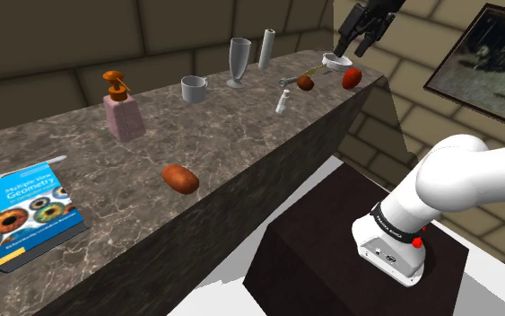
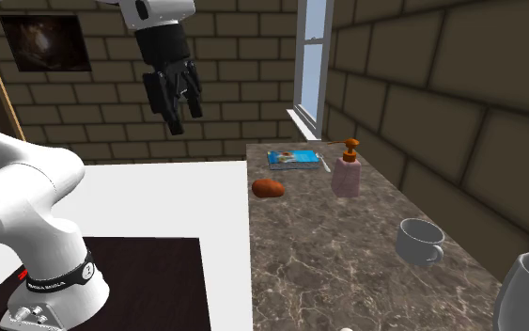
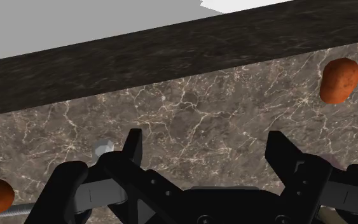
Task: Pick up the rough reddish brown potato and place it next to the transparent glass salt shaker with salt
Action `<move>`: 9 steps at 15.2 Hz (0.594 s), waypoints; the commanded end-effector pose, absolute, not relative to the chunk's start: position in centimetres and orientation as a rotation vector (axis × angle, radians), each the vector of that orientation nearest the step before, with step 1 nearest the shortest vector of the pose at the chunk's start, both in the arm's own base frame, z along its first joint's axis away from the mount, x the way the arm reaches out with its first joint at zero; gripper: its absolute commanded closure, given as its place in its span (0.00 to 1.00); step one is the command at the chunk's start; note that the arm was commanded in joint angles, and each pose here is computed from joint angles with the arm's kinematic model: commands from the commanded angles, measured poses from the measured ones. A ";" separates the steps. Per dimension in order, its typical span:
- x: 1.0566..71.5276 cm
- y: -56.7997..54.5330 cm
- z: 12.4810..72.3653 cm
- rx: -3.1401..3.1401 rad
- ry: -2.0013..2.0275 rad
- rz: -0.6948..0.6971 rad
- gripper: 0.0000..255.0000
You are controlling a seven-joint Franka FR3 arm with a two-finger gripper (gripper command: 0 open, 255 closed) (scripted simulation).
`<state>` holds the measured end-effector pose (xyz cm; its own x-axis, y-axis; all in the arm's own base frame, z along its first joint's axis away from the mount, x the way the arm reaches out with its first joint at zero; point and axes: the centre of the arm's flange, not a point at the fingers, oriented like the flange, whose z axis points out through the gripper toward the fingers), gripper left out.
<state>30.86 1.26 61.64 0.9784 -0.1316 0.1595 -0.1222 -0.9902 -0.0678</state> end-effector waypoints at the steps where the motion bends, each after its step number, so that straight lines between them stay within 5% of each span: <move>1: 30.9 1.3 61.6 -3.067 0.197 -0.253 0.00; 9: 34.2 9.8 55.9 -3.096 0.123 -0.242 0.00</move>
